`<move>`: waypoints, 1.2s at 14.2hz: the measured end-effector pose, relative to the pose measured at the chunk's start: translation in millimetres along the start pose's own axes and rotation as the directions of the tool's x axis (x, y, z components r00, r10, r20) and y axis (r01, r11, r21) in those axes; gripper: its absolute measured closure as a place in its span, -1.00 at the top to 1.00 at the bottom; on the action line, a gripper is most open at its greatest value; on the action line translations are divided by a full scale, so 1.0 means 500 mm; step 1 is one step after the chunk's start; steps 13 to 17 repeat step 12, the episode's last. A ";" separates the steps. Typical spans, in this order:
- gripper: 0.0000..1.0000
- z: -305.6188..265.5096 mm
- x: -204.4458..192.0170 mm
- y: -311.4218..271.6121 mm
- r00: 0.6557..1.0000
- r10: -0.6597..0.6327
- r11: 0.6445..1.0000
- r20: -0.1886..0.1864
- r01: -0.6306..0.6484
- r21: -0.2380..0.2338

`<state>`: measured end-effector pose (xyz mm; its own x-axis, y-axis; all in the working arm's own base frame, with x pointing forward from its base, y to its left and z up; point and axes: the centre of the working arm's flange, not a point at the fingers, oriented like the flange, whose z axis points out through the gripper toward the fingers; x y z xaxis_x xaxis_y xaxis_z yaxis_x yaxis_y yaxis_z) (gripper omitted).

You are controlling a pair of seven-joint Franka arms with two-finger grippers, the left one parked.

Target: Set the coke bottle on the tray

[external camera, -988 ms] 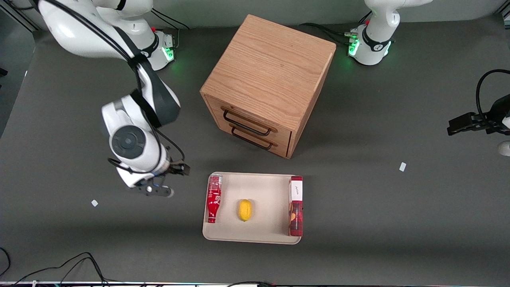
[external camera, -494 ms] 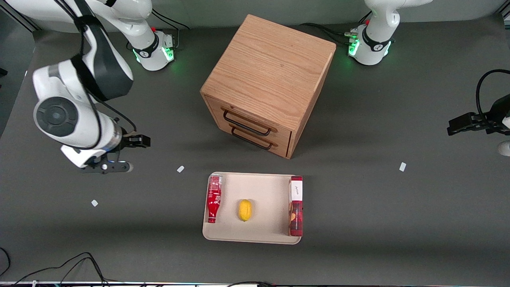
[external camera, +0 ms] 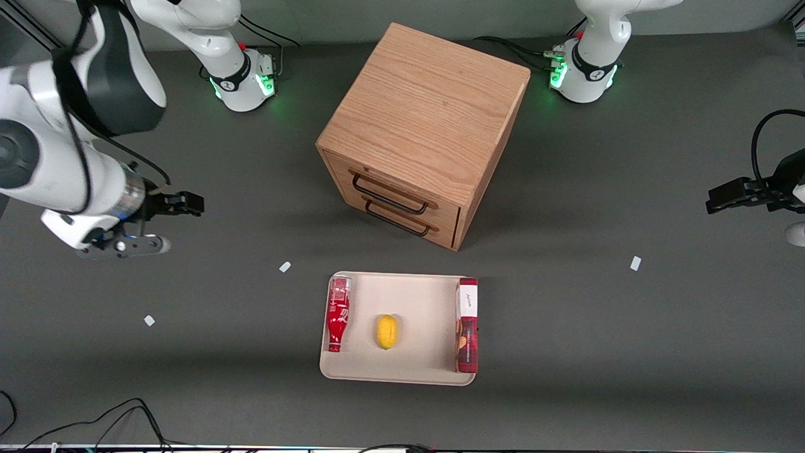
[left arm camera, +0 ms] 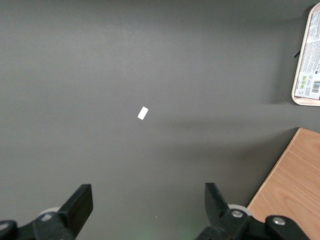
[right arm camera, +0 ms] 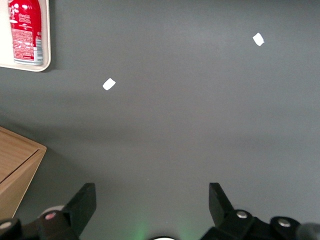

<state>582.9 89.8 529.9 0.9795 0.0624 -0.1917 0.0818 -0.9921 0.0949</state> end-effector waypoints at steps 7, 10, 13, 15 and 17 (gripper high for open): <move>1.00 -0.096 -0.137 0.041 0.995 0.022 0.999 -0.094 -0.018 0.045; 1.00 -0.116 -0.152 0.044 0.996 0.021 0.998 -0.082 -0.015 0.066; 1.00 -0.124 -0.159 0.058 0.998 0.002 0.997 -0.067 0.003 0.073; 1.00 -0.124 -0.159 0.058 0.998 0.002 0.997 -0.067 0.003 0.073; 1.00 -0.124 -0.159 0.058 0.998 0.002 0.997 -0.067 0.003 0.073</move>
